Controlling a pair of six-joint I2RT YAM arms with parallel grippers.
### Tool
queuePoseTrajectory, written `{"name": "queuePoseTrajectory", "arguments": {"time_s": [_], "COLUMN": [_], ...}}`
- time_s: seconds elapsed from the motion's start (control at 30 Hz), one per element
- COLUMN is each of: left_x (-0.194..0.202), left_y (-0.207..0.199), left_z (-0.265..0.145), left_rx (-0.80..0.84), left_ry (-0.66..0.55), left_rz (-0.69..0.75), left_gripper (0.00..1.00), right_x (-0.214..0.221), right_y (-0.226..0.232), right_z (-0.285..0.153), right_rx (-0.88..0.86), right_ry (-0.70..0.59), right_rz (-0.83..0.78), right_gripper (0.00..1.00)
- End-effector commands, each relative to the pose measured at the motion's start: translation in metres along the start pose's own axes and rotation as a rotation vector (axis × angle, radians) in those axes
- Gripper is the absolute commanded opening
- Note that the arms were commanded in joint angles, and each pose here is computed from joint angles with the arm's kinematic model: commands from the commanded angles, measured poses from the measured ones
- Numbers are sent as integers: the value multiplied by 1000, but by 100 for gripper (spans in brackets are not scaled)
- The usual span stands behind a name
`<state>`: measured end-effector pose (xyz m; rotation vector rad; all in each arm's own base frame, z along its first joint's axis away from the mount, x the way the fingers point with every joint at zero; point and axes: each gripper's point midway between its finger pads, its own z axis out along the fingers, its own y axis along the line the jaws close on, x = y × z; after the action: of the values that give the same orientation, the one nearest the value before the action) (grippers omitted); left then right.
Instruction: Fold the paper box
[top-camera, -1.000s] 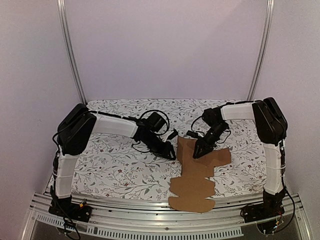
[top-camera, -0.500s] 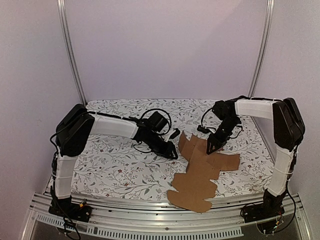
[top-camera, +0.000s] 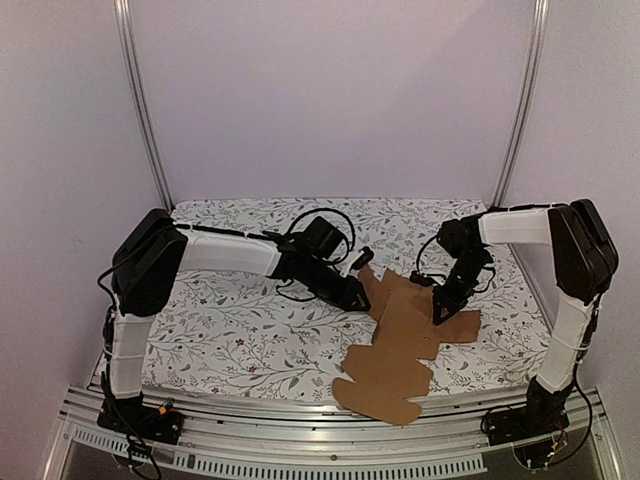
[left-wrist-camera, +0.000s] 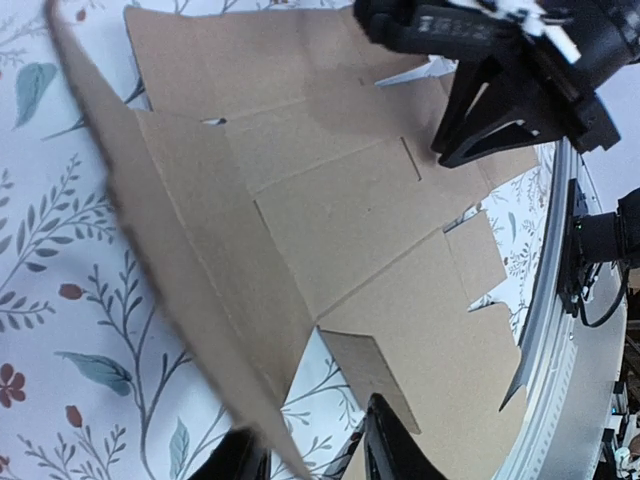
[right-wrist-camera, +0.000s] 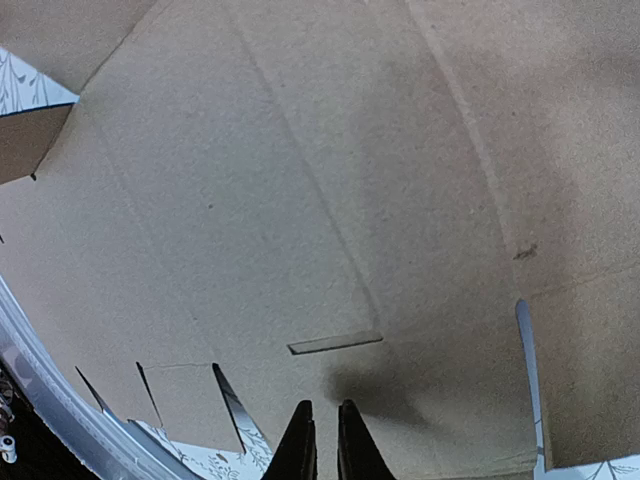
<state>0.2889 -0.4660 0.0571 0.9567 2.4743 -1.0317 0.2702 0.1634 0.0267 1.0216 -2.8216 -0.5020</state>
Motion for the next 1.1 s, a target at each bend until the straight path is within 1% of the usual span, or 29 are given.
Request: {"name": "queuePoseTrajectory", "arguments": {"time_s": [0.0, 0.13, 0.27, 0.57, 0.77, 1.07], "left_x": [-19, -23, -21, -15, -11, -19], "left_y": [-41, -60, -69, -63, -63, -75], "left_z": [-4, -5, 4, 33, 50, 63], "left_rx": [58, 79, 100, 25, 55, 127], "left_ry": [-54, -66, -47, 10, 30, -5], "left_rz": [129, 217, 262, 322, 328, 318], "left_gripper": [33, 37, 39, 43, 43, 42], "right_x": [-11, -16, -18, -26, -28, -27], "right_y": [-17, -23, -26, -33, -28, -23], "right_z": [9, 10, 10, 10, 11, 14], "right_rx": [57, 78, 86, 102, 76, 42], "right_ry": [-10, -8, -4, 5, -2, 2], "right_rz": [5, 29, 52, 94, 103, 118], "right_gripper": [7, 6, 5, 2, 1, 1]}}
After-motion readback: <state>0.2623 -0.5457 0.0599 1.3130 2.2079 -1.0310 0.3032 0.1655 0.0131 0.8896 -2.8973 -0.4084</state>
